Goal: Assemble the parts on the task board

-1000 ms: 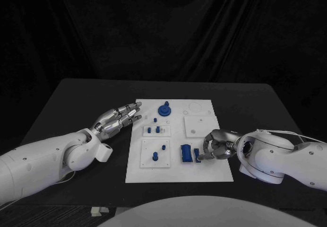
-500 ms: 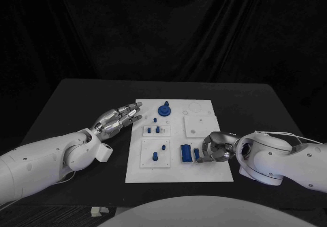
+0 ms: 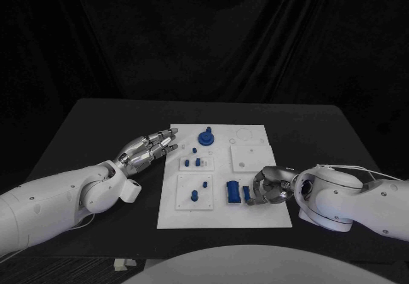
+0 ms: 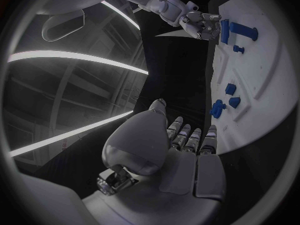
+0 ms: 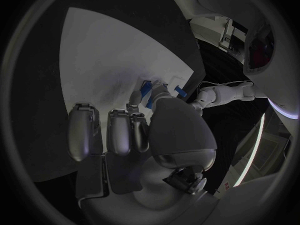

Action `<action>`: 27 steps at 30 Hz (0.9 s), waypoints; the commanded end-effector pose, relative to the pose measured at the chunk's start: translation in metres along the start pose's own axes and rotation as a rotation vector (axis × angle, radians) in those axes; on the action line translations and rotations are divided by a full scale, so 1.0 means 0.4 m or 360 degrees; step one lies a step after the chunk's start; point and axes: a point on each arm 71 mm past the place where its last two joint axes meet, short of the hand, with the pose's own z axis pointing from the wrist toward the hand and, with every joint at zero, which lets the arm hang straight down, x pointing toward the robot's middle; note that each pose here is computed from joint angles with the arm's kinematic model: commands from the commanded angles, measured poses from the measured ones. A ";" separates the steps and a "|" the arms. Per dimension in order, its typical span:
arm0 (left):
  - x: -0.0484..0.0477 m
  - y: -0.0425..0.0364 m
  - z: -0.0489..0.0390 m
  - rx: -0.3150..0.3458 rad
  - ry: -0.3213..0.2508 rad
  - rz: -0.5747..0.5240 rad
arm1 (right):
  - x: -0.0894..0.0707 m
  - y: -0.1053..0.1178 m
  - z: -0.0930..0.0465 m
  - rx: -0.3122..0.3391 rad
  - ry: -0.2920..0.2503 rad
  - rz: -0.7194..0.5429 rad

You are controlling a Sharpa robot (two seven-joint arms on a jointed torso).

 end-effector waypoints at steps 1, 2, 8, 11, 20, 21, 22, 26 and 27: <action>0.005 -0.001 0.002 0.0018 0.0015 -0.0021 | 0.002 -0.004 0.001 0.0024 -0.0006 -0.0009; 0.005 -0.001 0.002 0.0018 0.0015 -0.0021 | 0.002 -0.005 0.002 0.0025 -0.0006 -0.0009; 0.006 -0.001 0.003 0.0018 0.0018 -0.0022 | 0.001 -0.007 0.005 0.0033 -0.0014 -0.0007; 0.007 -0.001 0.004 0.0017 0.0020 -0.0023 | -0.001 -0.008 0.008 0.0038 -0.0029 -0.0001; 0.008 0.000 0.005 0.0017 0.0022 -0.0025 | -0.002 -0.011 0.012 0.0054 -0.0048 0.0009; 0.008 0.000 0.005 0.0017 0.0022 -0.0025 | -0.002 -0.011 0.012 0.0055 -0.0048 0.0009; 0.008 0.000 0.005 0.0017 0.0022 -0.0025 | -0.001 -0.012 0.013 0.0058 -0.0047 0.0008; 0.008 0.000 0.005 0.0017 0.0023 -0.0025 | 0.000 -0.014 0.016 0.0065 -0.0036 0.0001; 0.008 0.000 0.005 0.0017 0.0023 -0.0026 | 0.000 -0.014 0.017 0.0065 -0.0033 -0.0001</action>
